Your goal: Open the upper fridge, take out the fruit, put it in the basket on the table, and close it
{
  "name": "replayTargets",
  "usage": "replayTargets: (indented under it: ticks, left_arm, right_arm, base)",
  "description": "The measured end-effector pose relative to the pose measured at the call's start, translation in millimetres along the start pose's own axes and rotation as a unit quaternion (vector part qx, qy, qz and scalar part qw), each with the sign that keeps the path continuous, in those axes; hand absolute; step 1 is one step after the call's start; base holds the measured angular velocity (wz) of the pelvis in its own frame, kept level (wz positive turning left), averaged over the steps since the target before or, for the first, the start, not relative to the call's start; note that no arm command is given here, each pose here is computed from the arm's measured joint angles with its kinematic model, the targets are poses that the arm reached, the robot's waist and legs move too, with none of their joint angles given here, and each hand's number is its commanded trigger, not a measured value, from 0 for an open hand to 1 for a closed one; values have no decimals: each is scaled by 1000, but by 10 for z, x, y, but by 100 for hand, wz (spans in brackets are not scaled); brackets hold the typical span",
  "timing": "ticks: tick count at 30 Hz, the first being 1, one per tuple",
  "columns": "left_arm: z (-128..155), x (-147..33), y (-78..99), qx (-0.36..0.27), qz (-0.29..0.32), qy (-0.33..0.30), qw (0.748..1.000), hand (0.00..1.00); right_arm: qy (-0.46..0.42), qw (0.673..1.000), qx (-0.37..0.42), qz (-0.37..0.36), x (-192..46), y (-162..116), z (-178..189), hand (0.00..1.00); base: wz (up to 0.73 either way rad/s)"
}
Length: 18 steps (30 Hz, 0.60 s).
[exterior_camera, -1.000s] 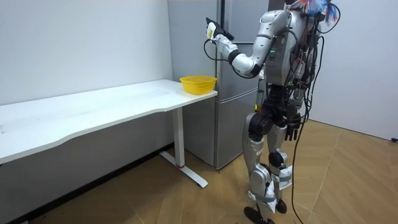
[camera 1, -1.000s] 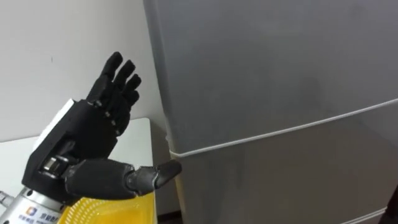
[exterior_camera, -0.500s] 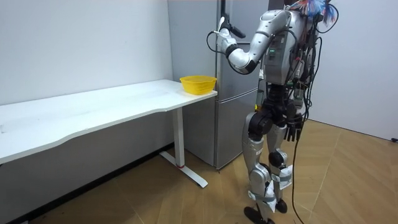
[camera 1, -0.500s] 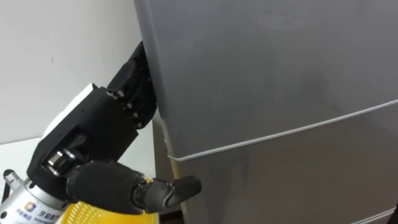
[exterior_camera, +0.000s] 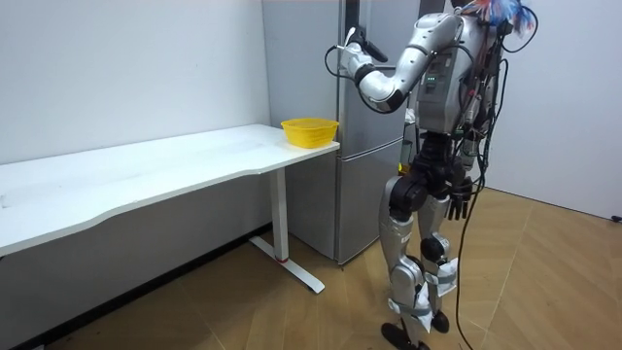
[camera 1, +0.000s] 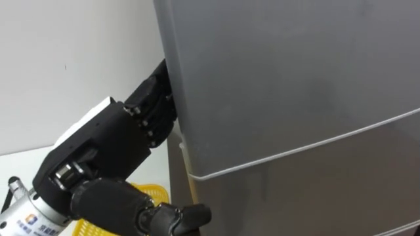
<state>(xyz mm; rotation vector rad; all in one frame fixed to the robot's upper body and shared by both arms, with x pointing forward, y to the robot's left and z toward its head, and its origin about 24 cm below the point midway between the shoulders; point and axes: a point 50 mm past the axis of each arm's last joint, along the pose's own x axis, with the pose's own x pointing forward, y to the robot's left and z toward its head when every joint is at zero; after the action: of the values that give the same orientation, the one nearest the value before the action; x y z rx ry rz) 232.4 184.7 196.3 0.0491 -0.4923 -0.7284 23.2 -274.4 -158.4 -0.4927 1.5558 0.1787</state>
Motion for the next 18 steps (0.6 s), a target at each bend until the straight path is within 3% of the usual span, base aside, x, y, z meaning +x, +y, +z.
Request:
replayTargets:
  ticks: [18]
  left_arm:
    - [10, 17, -33, -6, -25, -7, 1000, 0]
  right_arm:
    - [-7, 1000, -19, 12, -5, -16, 74, 0]
  base:
    - [1]
